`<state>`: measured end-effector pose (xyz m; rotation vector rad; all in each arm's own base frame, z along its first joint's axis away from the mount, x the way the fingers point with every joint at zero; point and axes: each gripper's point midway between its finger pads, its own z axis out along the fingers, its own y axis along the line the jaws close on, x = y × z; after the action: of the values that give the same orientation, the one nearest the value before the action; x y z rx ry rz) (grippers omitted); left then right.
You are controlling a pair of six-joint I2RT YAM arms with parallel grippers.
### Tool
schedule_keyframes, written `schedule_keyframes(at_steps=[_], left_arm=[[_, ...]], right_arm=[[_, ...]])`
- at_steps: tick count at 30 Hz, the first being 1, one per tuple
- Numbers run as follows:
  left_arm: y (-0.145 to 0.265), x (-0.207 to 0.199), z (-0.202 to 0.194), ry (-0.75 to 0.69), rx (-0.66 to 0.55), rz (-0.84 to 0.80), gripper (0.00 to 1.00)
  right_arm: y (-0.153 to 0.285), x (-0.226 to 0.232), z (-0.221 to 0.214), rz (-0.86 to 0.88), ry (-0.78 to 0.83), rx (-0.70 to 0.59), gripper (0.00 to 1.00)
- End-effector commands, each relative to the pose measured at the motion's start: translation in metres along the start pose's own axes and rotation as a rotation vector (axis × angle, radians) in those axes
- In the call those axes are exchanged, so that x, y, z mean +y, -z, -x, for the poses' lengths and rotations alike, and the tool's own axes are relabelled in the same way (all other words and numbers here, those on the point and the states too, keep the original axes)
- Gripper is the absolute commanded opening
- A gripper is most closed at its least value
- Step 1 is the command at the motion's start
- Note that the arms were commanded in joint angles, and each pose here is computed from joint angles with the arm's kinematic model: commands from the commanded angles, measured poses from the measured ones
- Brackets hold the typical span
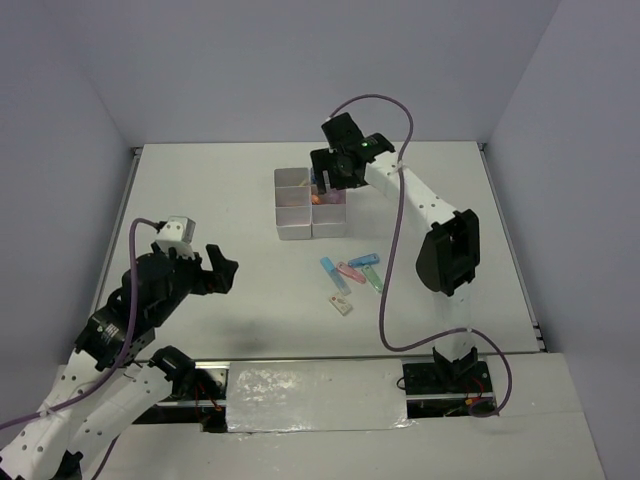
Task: Sort the stationery into containers
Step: Place the pen in the storage box, then pick up the pen from the center of the board.
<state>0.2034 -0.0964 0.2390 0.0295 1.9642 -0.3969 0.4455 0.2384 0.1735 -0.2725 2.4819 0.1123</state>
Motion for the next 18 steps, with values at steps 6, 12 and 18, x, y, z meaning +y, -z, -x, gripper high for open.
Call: schedule_keyframes(at_steps=[6,12,18], left_arm=[[-0.009,-0.005,0.006,0.048,0.000,0.007,0.99],[-0.017,-0.010,0.000,0.080,0.045,0.005,0.99],[-0.007,-0.003,0.007,-0.019,0.035,0.015,0.99]], right_arm=[[0.093,0.025,-0.015,0.213,0.026,-0.222,0.88],[0.067,0.054,-0.128,0.306,0.163,-0.091,0.75],[0.031,0.073,-0.175,0.217,0.229,0.063,0.52]])
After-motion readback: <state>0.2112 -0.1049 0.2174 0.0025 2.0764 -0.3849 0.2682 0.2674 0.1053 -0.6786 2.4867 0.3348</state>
